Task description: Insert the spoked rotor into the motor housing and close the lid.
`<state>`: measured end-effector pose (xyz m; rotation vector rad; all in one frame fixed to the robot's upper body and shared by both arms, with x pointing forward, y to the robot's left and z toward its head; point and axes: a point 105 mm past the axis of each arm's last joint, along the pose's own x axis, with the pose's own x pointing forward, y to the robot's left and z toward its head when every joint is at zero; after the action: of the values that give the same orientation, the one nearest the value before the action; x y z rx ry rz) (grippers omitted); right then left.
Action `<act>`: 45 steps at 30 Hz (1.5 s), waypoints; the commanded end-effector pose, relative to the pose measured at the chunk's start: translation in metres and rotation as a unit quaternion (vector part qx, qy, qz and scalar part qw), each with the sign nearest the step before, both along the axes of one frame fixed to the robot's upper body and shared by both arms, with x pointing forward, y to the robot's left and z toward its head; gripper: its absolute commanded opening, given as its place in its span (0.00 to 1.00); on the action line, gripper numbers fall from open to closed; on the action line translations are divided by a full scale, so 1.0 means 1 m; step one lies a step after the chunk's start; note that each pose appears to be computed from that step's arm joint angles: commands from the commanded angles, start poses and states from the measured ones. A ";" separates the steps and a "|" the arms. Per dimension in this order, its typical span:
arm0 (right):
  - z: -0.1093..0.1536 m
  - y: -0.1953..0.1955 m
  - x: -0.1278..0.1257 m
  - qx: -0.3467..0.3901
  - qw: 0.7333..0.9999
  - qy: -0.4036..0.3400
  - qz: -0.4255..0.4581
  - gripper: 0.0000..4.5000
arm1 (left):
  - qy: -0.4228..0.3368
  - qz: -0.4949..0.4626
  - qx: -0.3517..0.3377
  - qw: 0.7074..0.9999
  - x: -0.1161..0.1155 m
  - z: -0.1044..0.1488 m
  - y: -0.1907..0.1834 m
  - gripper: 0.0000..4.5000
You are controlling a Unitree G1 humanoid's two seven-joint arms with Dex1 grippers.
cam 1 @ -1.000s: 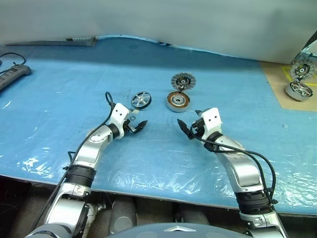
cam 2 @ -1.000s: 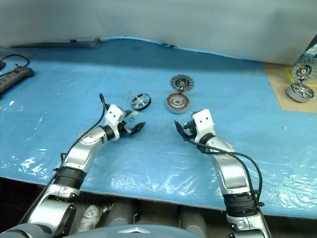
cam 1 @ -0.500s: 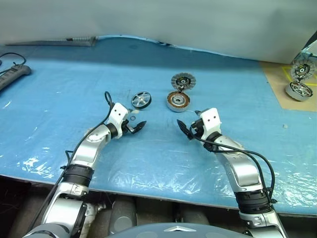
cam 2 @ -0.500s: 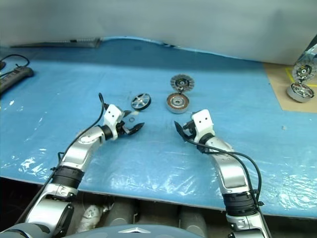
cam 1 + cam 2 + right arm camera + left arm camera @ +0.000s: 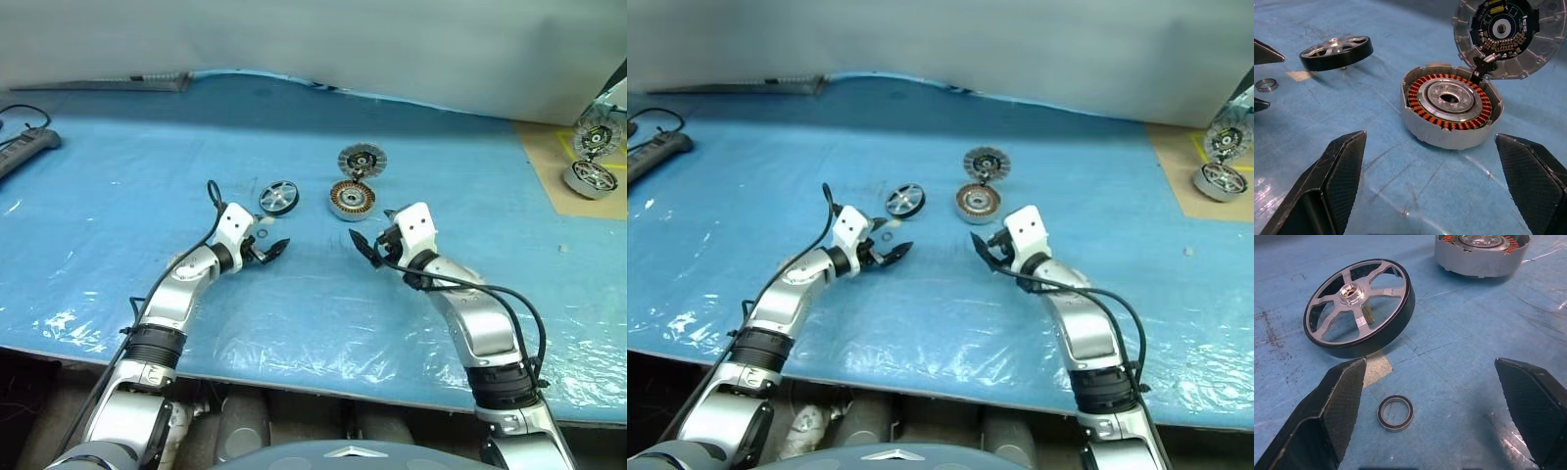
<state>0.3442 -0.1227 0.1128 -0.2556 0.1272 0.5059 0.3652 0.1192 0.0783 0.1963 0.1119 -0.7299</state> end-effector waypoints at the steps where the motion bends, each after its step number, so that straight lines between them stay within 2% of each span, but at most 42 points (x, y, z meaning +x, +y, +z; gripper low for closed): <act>1: 0.024 0.011 0.004 -0.010 0.999 0.011 0.038 0.99 | -0.021 -0.013 -0.001 1.000 -0.002 0.010 -0.005 1.00; 4: 0.025 0.011 0.017 -0.054 0.996 0.048 0.046 0.99 | -0.020 -0.018 -0.003 1.000 -0.002 0.009 -0.008 1.00; 14: 0.029 0.032 0.057 -0.142 0.982 0.093 0.088 0.99 | -0.021 -0.020 -0.003 1.000 -0.004 0.008 -0.009 1.00; 21: 0.017 0.039 0.069 -0.154 0.977 0.102 0.104 0.99 | -0.023 -0.014 -0.003 1.000 -0.006 0.007 -0.006 1.00; 28: -0.008 0.033 0.073 -0.188 0.967 0.138 0.103 0.99 | -0.024 -0.012 -0.001 1.000 -0.007 0.008 -0.006 1.00; 31: -0.012 0.033 0.073 -0.198 0.963 0.150 0.106 0.86 | -0.024 -0.012 -0.002 1.000 -0.007 0.008 -0.006 1.00; 37: -0.021 0.041 0.065 -0.206 0.954 0.174 0.131 0.41 | -0.025 -0.011 -0.004 1.000 -0.007 0.008 -0.008 1.00; 41: -0.024 0.052 0.051 -0.184 0.952 0.193 0.147 0.40 | -0.025 -0.008 -0.006 1.000 -0.008 0.008 -0.007 1.00; 45: -0.027 0.068 0.016 -0.156 0.947 0.214 0.182 0.40 | -0.025 -0.006 -0.005 1.000 -0.009 0.007 -0.005 1.00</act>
<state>0.3849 -0.0684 0.1078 -0.5545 0.4911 0.8056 0.3569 0.1147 0.0747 0.1928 0.1022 -0.7378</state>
